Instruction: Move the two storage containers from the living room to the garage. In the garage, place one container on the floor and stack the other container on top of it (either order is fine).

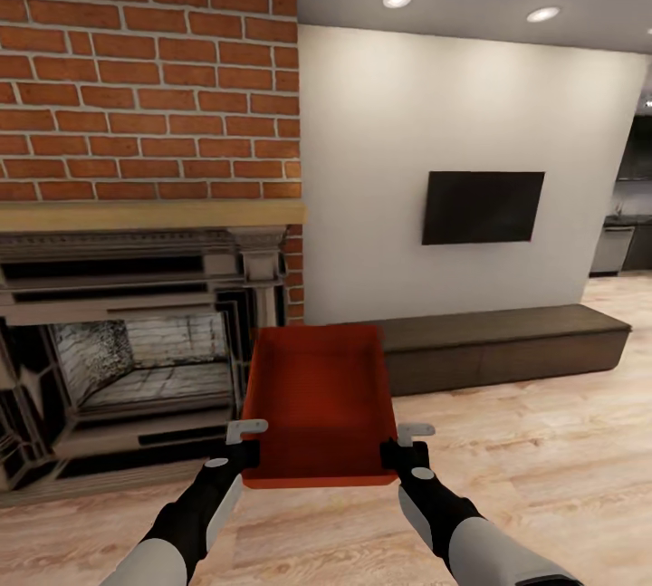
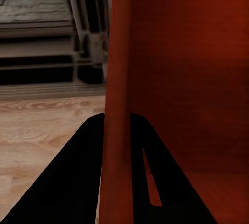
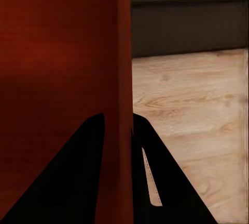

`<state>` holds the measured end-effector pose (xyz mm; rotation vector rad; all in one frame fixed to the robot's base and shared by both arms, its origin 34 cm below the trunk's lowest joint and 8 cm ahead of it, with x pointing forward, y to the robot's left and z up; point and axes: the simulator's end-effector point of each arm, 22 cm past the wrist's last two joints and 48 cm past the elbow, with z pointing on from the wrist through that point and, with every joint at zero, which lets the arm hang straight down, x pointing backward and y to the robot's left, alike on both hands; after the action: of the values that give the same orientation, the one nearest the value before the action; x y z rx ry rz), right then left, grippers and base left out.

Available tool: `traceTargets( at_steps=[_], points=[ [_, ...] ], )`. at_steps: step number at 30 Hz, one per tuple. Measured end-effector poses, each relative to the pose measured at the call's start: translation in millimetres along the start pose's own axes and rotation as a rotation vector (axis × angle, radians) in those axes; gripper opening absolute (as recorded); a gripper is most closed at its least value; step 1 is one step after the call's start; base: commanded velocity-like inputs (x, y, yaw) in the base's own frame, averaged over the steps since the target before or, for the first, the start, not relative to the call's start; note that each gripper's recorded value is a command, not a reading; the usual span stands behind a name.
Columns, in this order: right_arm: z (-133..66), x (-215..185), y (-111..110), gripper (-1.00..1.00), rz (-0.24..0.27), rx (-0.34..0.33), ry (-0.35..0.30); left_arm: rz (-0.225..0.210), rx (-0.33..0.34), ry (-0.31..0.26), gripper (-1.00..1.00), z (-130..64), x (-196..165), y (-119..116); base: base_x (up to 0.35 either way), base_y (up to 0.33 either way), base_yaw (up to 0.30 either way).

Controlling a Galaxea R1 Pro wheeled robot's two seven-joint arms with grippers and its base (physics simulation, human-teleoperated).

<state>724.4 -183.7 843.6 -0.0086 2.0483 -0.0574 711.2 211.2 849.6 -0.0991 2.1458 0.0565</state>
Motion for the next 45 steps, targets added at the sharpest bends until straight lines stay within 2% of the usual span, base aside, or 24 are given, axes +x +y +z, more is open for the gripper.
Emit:
traceTargets(
  at_steps=[45],
  points=[
    [0.1,-0.4,-0.1,-1.0,0.0,0.0,-0.001,0.0,0.0,-0.001,-1.0,-0.1,-0.5,-0.2,0.0,0.0,-0.286]
  ],
)
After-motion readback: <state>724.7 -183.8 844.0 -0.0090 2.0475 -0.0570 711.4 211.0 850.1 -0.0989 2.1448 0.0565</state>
